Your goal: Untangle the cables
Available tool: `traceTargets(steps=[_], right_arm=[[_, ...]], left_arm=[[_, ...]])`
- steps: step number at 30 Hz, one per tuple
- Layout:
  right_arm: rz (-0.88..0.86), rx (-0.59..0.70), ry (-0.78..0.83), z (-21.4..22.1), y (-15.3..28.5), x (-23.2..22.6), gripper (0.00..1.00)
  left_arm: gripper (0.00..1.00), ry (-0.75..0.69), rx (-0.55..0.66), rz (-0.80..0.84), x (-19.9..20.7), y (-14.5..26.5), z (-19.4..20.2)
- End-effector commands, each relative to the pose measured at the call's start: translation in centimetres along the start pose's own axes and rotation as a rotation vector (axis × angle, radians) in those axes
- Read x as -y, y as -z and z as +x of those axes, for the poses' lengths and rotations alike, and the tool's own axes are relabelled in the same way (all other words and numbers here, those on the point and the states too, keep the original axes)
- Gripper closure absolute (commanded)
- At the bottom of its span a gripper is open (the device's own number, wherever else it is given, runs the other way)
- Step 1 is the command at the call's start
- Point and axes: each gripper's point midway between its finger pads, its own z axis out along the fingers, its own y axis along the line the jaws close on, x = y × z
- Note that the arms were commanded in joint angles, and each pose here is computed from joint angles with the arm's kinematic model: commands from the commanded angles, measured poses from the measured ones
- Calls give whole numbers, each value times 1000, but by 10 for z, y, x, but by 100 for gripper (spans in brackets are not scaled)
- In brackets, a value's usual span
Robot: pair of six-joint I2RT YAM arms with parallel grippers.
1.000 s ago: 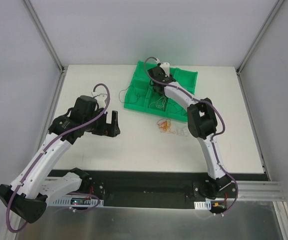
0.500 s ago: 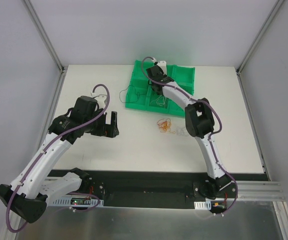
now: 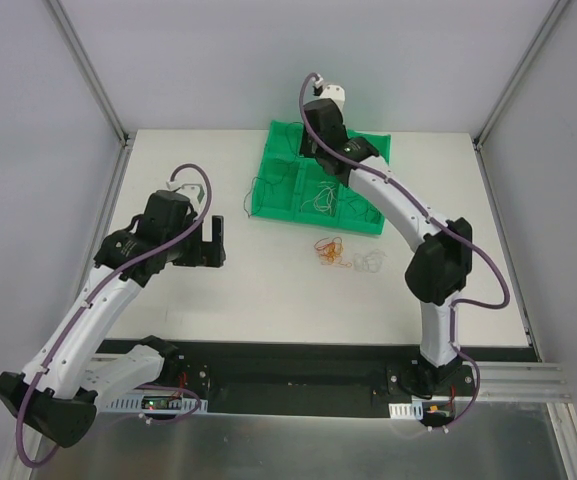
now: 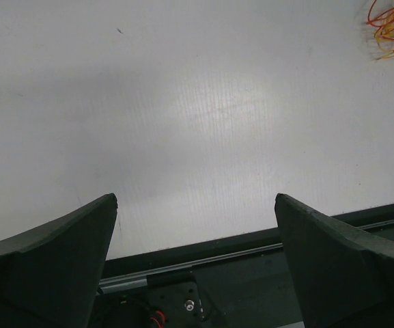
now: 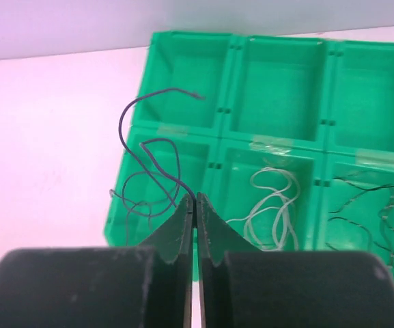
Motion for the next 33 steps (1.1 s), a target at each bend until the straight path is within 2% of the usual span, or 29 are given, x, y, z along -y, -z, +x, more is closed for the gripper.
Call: traceTargets(steps=[1,9,16,17,20,21,23,25,27,33], right_arm=[[-86,-94,-26,32,-4,-32,99],[-44,-157,-25,69,-27,-41,99],[-70,-234,31,103,-57,-54,98],[-66,-250,36,108,-60,-53,95],[-69,-271,55,108,-60,-54,68],[-74,-265,53,101,-54,-54,62],[-80,-266,50,89,-40,-53,52],[-84,-267,42,72,-18,-49,42],[-109,-283,53,60,8,-44,36],[-136,-328,149,40,98,7,34]], left_arm=[[1,34,39,5,-1,8,-4],[1,55,62,22,-2,20,2],[4,74,24,58,3,20,7],[6,77,17,63,4,19,7],[13,95,-14,47,2,10,7],[21,98,-14,46,2,6,5],[29,108,-25,51,2,-5,1],[31,123,-40,65,3,-20,-3],[32,144,-54,91,5,-38,-10],[35,167,-123,122,-4,-101,-29]])
